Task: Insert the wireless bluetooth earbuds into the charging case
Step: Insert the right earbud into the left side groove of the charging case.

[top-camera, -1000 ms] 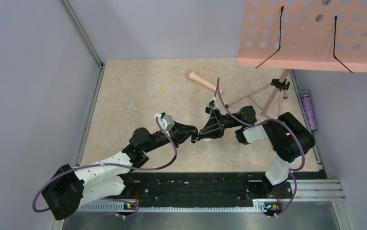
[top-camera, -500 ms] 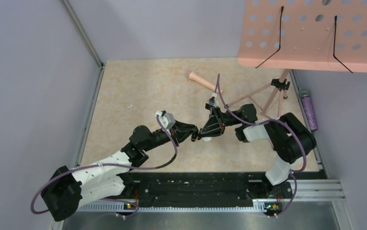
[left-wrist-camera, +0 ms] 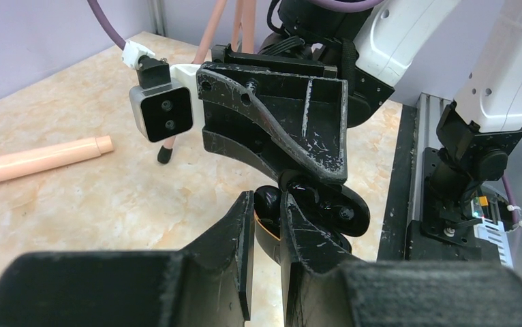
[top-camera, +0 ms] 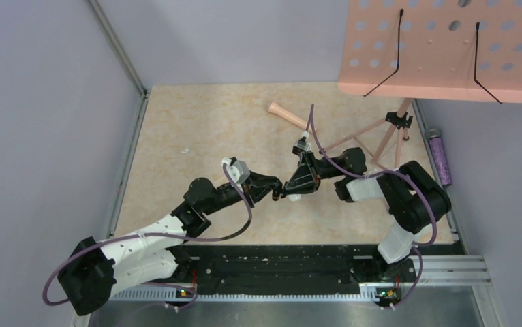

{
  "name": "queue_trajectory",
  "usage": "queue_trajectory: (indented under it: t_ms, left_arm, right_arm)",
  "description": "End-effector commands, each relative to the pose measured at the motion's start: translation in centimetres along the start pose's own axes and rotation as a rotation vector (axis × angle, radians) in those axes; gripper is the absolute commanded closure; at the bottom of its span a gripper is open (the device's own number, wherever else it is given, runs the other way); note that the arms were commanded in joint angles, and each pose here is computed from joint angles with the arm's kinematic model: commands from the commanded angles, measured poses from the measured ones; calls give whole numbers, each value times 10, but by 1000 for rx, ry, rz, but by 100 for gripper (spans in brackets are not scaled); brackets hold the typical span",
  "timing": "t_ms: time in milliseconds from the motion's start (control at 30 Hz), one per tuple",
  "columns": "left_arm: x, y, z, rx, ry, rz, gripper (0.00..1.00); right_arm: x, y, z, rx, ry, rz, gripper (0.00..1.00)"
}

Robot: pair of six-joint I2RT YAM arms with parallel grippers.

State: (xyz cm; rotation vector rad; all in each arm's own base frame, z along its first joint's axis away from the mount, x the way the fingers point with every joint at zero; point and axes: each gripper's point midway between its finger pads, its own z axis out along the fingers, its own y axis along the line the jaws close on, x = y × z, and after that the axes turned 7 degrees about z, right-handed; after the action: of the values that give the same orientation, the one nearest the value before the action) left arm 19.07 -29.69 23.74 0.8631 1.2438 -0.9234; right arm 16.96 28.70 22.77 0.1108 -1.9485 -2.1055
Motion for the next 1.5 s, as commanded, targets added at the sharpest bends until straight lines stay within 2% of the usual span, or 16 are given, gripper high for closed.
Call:
queue_trajectory:
  t_ms: [0,267,467,833,1067,1200,1367,1467]
  left_arm:
    - [12,-10,4,64,64,-18,100]
    - [12,-7,8,57,78,-19,86]
    - [10,-4,9,45,79,-15,82]
    - [10,-4,6,40,85,-2,63]
    - [7,-1,6,24,78,2,56]
    - [4,0,6,14,72,2,46]
    - [2,2,6,7,65,5,23]
    - [1,4,6,-3,62,7,19]
  right_arm:
    - [2,36,-1,-70,-17,-243,100]
    - [3,33,-1,-69,-20,-234,100]
    - [2,31,-1,-67,-20,-229,100]
    - [1,28,-1,-66,-24,-219,100]
    - [1,28,-2,-67,-28,-217,100]
    - [2,27,-2,-65,-29,-211,100]
    - [2,27,-2,-64,-32,-213,100]
    - [2,27,-2,-63,-30,-212,100]
